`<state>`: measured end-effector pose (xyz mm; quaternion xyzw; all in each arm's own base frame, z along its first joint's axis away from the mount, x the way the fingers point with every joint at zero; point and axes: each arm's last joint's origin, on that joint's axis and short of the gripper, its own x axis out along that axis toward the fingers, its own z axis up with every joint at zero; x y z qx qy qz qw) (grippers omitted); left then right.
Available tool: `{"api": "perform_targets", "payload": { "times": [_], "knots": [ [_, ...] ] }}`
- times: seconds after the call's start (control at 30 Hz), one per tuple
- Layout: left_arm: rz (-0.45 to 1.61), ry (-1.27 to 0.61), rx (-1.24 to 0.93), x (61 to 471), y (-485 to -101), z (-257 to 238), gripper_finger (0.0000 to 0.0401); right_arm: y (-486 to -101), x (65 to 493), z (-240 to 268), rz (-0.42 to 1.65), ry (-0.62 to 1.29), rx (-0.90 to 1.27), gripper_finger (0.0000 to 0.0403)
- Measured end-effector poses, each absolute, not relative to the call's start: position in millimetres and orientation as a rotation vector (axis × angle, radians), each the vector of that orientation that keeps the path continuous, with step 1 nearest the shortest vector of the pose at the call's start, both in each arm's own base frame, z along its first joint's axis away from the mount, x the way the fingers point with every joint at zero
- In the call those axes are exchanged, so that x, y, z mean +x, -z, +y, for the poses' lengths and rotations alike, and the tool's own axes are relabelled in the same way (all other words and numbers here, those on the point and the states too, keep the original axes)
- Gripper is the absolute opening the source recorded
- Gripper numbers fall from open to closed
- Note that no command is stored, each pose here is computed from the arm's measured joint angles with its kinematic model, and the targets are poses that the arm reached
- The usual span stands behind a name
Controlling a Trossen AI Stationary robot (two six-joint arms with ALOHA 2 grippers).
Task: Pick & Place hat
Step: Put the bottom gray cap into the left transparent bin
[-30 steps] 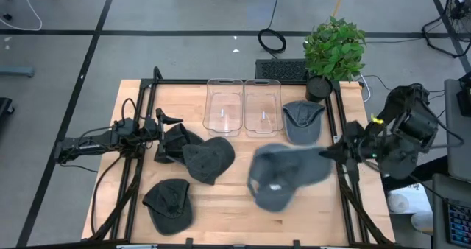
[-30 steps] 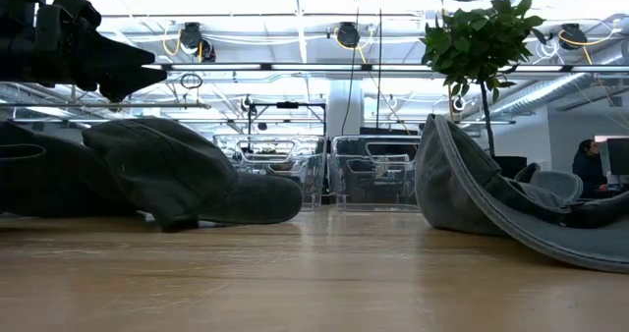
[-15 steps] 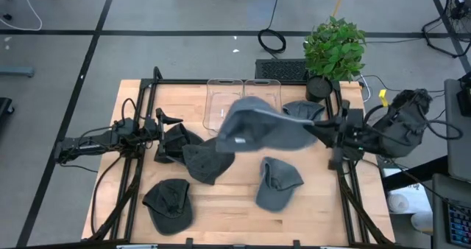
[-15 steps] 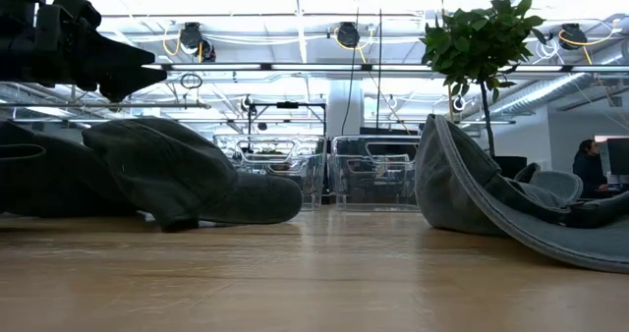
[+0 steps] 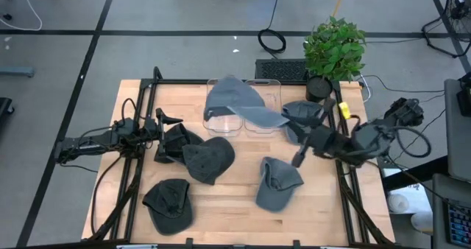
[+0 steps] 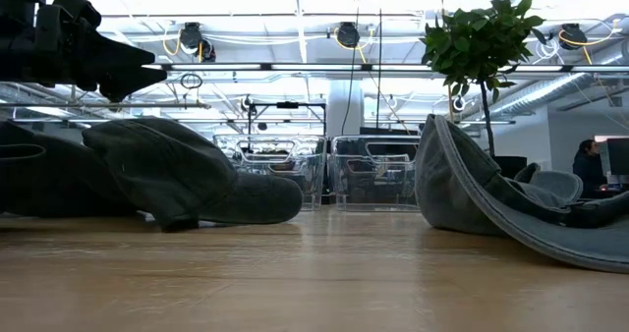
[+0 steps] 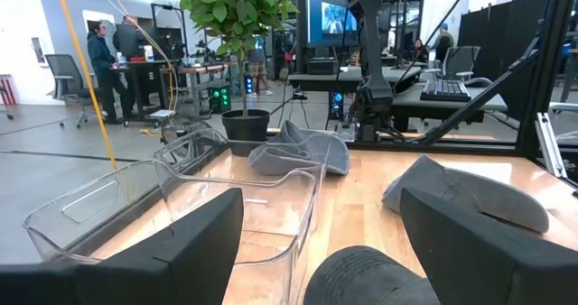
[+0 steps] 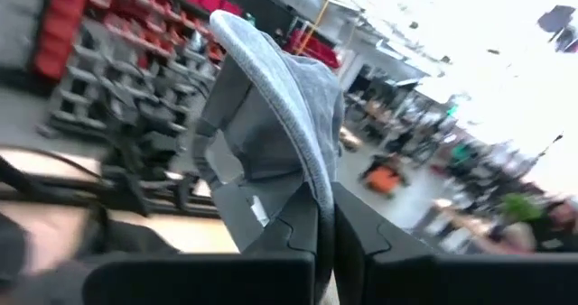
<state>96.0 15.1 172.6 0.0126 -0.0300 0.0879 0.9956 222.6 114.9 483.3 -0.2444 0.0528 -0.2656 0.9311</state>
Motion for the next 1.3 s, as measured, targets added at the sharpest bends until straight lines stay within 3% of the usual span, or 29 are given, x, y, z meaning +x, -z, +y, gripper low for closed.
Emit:
{"api": "perform_targets", "payload": {
  "times": [0.37, 0.57, 0.97, 1.3],
  "knots": [
    [-0.053, -0.179, 0.104, 96.0, -172.6, 15.1, 0.0306, -478.4, 250.1, 120.6, 0.316, 0.706, -0.965, 0.0000],
    [-0.066, -0.179, 0.092, 95.9, -173.8, 15.1, 0.0306, -472.6, 263.1, 108.0, 0.388, 0.722, -1.072, 0.0000],
    [-0.342, -0.091, -0.428, 91.6, -196.3, 14.1, 0.0306, -466.3, 283.5, 79.1, 0.558, 0.712, -1.377, 0.0000],
    [-0.417, -0.062, -0.530, 89.3, -202.6, 14.1, 0.0306, -465.3, 286.1, 68.2, 0.654, 0.690, -1.532, 0.0000]
  ]
}}
